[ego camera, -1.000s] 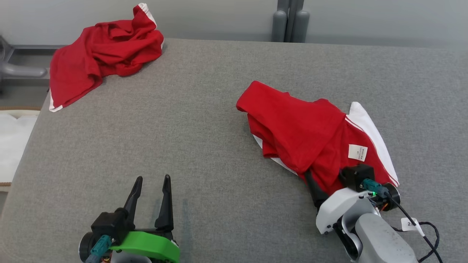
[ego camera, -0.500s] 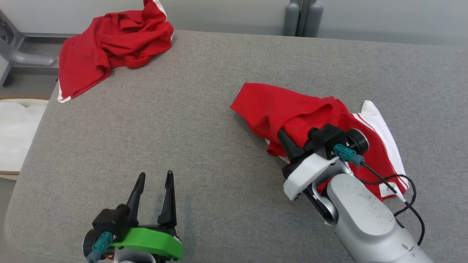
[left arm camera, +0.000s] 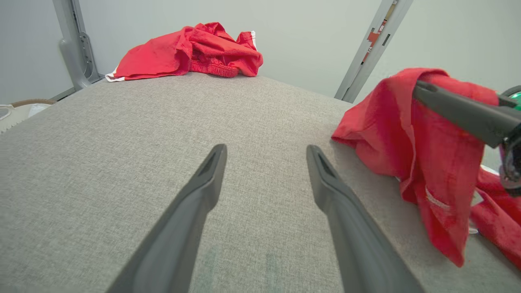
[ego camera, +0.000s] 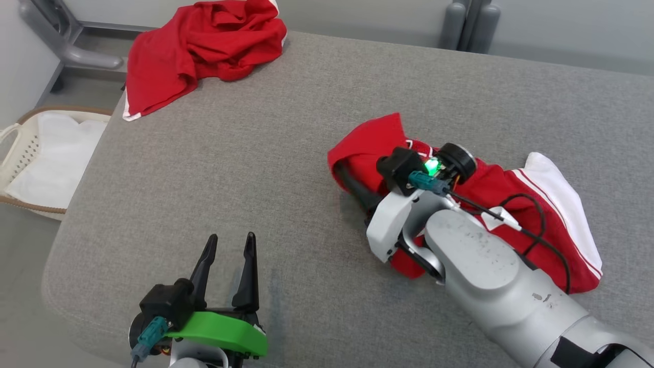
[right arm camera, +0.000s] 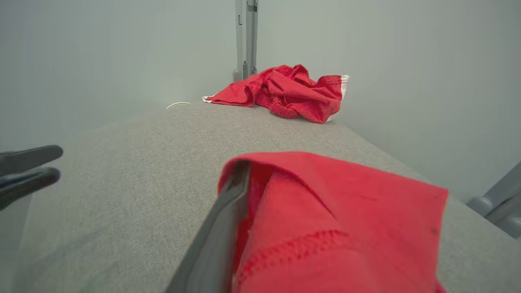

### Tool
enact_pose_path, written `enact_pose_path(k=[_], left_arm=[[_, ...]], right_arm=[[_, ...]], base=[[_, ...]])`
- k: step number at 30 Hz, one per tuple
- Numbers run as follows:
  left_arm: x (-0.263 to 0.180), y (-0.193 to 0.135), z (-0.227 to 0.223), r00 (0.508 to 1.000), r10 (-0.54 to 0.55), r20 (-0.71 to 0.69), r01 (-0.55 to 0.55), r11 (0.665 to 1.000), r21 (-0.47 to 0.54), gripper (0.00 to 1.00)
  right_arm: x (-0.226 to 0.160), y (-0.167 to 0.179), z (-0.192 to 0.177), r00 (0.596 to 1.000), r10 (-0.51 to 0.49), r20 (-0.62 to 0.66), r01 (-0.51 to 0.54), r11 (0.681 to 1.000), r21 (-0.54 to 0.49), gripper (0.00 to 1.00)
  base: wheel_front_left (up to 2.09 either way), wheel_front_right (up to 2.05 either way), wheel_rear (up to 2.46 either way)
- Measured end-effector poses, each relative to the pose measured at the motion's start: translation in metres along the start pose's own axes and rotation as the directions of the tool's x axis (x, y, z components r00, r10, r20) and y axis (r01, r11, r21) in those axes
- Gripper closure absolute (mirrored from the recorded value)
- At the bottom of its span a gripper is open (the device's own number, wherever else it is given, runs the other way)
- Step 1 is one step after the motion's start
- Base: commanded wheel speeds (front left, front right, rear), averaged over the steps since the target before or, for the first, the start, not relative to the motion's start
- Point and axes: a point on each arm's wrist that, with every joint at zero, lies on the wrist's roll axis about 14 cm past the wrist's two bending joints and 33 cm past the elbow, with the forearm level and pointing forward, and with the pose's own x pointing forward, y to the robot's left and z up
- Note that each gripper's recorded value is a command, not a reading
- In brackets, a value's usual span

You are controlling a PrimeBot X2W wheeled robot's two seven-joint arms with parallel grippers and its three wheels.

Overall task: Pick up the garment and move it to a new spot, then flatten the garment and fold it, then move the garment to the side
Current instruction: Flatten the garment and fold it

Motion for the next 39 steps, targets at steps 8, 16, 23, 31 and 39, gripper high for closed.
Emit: enact_pose_path(k=[8,16,23,31,39], left_arm=[[0.003,0.004,0.003,1.0,0.018,0.009,-0.018,1.0,0.002,0.0],[0.013,-0.005,0.006,1.0,-0.015,0.019,0.015,1.0,0.008,0.0],[0.018,-0.008,0.018,0.998,-0.036,0.061,0.034,0.999,0.032,0.0],[0.012,-0.02,0.021,0.994,-0.077,0.071,0.075,0.997,0.037,0.0],[0.011,-0.027,0.017,0.992,-0.108,0.061,0.105,0.994,0.043,0.0]], right_arm=[[-0.007,0.032,-0.035,0.986,0.099,-0.134,-0.104,0.994,-0.029,0.0],[-0.032,0.026,-0.042,0.991,0.048,-0.123,-0.049,0.999,-0.005,0.0],[-0.061,0.011,-0.041,0.993,-0.08,-0.082,0.087,0.993,0.077,0.0],[-0.114,-0.076,-0.026,0.918,-0.395,-0.045,0.395,0.919,0.002,0.0],[-0.184,-0.156,-0.044,0.78,-0.608,-0.145,0.587,0.793,-0.163,0.0]], base=[[0.0,0.0,0.0],[0.0,0.0,0.0],[0.0,0.0,0.0],[0.0,0.0,0.0],[0.0,0.0,0.0]])
